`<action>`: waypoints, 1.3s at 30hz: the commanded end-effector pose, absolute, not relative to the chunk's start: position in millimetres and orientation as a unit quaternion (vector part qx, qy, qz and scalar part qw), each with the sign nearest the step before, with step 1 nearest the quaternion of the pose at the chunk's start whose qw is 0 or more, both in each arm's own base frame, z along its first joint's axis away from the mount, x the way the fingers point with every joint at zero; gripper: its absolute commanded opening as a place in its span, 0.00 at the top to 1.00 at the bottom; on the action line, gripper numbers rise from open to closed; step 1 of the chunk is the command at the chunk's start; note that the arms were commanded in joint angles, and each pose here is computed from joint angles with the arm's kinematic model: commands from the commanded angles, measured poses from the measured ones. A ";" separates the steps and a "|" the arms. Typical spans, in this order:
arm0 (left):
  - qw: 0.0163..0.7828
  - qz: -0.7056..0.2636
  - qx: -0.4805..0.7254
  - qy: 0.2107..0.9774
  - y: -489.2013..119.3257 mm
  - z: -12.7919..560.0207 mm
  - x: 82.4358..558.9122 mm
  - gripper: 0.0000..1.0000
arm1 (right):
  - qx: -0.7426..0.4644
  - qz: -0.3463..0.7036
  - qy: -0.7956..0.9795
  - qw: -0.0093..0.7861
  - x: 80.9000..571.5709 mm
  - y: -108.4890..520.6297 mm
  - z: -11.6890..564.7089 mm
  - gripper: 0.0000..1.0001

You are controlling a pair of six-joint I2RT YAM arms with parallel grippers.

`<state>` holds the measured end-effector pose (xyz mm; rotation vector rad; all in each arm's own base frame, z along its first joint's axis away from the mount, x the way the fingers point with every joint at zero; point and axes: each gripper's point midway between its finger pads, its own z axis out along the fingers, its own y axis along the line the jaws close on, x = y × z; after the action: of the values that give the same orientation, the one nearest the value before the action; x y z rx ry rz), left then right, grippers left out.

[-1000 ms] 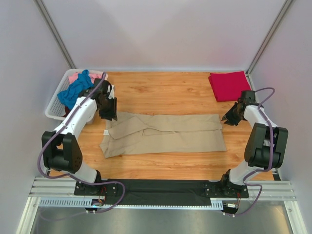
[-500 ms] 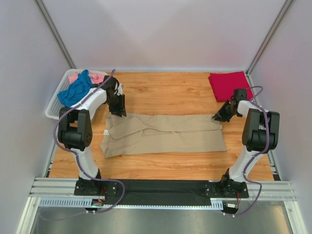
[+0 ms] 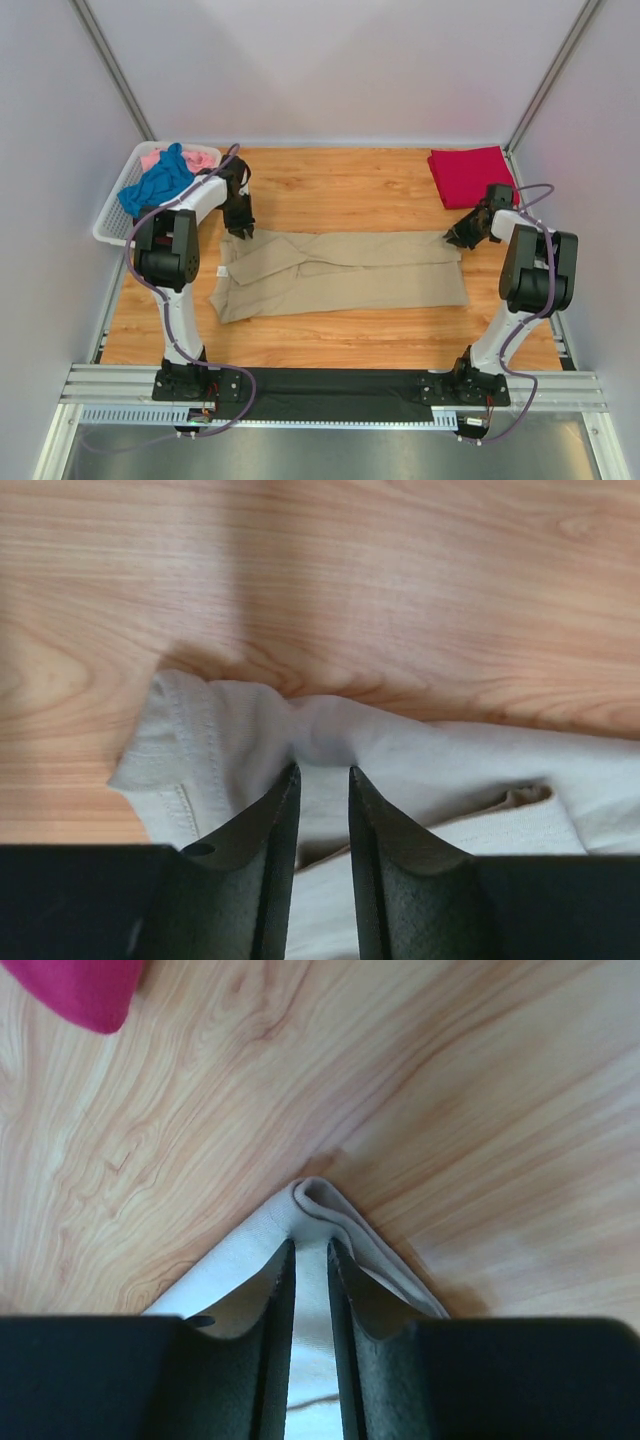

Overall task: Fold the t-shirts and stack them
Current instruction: Fold the tshirt

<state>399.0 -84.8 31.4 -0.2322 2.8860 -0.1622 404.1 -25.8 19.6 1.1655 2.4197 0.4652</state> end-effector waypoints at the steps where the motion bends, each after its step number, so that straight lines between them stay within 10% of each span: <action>1: 0.143 -0.041 -0.115 0.982 -81.7 43.6 414.9 0.67 | 0.475 0.065 0.854 0.202 377.2 -61.5 -3.8 0.78; 13: 0.122 -0.003 -0.145 0.982 -69.7 27.4 403.8 0.70 | 0.503 0.023 0.830 0.239 369.0 -79.3 6.4 0.76; 25: 0.263 -0.116 -0.062 0.956 -98.5 165.4 406.5 0.64 | 0.296 0.152 0.893 0.302 399.3 -34.8 105.6 0.71; 39: 0.168 -0.165 -0.080 0.969 -86.9 65.7 315.3 0.55 | 0.024 0.318 0.895 0.313 393.2 130.8 151.4 0.65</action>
<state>299.4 -83.6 60.8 -0.2398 2.8350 -0.3662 389.2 124.7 133.0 0.1407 2.4351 0.8079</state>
